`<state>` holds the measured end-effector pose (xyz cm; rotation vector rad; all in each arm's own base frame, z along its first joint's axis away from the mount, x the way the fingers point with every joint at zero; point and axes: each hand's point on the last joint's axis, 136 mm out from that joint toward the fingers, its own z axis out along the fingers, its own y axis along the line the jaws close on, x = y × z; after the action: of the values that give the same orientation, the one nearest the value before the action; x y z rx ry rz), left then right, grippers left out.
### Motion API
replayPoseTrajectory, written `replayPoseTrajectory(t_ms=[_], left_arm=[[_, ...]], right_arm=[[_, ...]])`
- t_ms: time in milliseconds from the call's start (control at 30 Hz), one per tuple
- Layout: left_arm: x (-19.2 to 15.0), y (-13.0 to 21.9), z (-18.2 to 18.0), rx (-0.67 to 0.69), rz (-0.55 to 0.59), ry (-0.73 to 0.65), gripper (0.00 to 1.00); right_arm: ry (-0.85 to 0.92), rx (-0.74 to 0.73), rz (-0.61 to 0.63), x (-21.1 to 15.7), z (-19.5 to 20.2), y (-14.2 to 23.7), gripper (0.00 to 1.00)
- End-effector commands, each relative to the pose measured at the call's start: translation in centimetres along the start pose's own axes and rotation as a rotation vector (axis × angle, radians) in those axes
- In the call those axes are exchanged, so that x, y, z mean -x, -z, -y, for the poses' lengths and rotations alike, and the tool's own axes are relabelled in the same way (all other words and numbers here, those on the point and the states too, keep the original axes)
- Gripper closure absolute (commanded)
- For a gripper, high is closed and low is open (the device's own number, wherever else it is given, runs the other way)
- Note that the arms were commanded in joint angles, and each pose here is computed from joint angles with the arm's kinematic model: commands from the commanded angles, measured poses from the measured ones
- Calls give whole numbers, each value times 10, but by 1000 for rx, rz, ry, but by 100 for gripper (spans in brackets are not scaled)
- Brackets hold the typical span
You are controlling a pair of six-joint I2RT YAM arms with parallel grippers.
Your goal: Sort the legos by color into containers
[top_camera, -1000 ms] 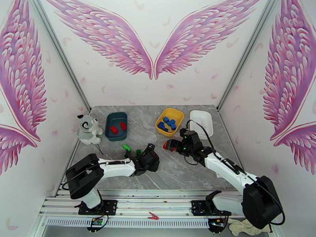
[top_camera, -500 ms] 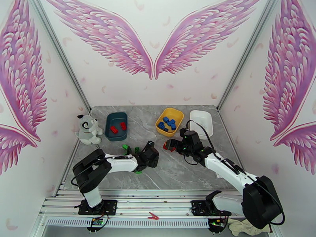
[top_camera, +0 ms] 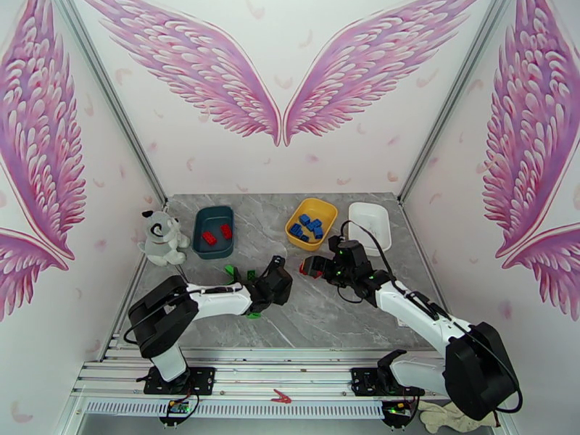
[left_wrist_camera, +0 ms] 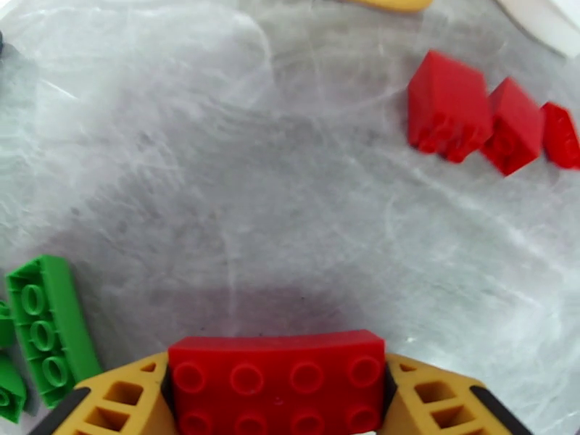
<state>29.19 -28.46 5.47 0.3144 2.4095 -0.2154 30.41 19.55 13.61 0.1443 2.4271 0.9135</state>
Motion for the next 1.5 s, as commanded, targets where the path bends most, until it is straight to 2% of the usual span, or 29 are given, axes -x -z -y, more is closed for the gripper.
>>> replayPoseTrajectory(t_ms=[0,167,400,533,733,867,1100,1300,1467], left_arm=[[33,25,-19,-8,76,43,44],[75,48,-64,4,138,123,44],[129,71,-167,138,219,267,44],[150,67,-219,194,224,344,44],[178,42,-260,225,183,397,41],[192,38,-260,225,184,389,23],[182,58,-235,208,240,378,17],[170,71,-176,125,280,296,12],[146,58,-109,32,242,198,9]], right_arm=[[16,106,-43,-6,-19,-9,7],[109,213,-164,-28,-59,-30,11],[223,277,-240,-52,-92,-41,13],[262,261,-220,-52,-95,-37,12],[281,237,-200,-48,-93,-35,11],[285,170,-182,-45,-83,-34,8],[271,16,-136,-35,-58,-33,6],[212,-140,-58,-15,-26,-22,7],[126,-211,15,2,3,-6,7]])
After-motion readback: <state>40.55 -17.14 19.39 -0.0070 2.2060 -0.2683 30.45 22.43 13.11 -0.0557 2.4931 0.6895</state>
